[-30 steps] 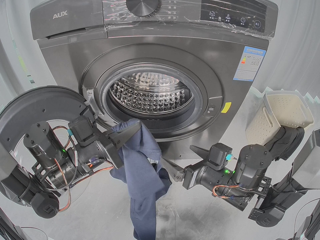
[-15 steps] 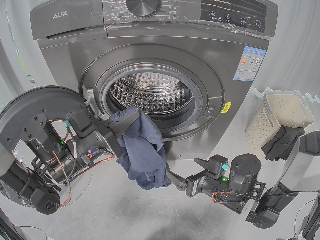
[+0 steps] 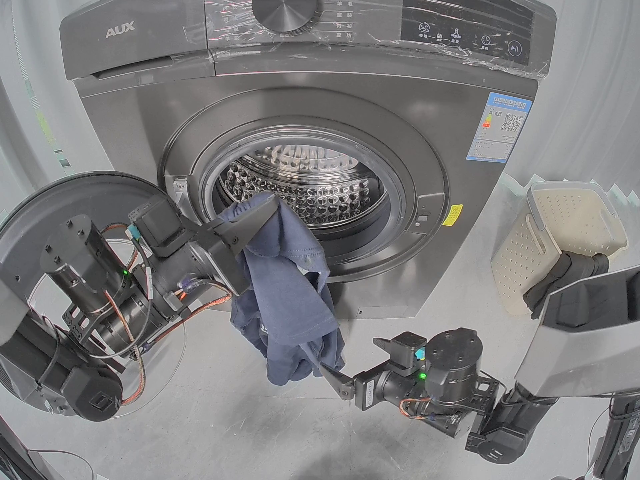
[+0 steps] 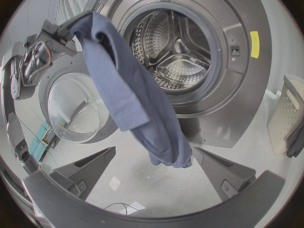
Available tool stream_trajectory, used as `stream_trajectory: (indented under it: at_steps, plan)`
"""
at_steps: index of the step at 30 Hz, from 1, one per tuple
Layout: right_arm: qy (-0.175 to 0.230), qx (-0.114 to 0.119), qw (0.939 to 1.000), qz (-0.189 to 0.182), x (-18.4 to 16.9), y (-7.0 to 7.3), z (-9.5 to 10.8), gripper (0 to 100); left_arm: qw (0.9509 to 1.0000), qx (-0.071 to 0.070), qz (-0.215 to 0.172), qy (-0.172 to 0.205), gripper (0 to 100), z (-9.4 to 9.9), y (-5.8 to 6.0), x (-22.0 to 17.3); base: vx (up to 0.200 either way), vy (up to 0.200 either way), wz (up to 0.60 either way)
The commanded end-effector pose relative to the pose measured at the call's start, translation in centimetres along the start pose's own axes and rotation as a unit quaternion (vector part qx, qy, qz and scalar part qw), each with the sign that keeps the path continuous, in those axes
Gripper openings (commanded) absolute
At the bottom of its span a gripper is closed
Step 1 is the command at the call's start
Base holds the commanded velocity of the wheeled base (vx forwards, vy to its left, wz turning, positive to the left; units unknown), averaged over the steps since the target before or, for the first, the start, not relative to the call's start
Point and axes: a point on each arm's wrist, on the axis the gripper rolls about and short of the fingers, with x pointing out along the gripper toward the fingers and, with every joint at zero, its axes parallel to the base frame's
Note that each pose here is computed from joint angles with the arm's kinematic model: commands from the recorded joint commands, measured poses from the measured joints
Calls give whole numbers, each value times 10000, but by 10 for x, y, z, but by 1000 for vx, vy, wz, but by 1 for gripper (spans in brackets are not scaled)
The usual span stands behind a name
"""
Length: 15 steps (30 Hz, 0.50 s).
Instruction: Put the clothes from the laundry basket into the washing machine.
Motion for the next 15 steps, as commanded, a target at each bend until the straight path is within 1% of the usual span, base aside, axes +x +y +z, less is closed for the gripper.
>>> stream_trajectory:
  at_steps: [1,5,9,13,15]
  plan:
    - [175,-88,9997,121,20,10,-21,100,10000,7,29,-87,0,3,-1,2,0,0,0]
    - [138,-99,9998,123,34,11,-26,100,10000,-9,20,-93,0,3,-1,2,0,0,0]
    - [-53,-76,9999,74,58,7,-27,100,10000,-12,24,-78,0,3,-1,2,0,0,0]
    - [-207,-28,9998,-23,77,0,-27,100,10000,-14,25,-71,0,2,-1,1,0,0,0]
    - [-231,-41,9997,-79,83,-5,-28,100,10000,-16,27,-64,0,2,-1,1,0,0,0]
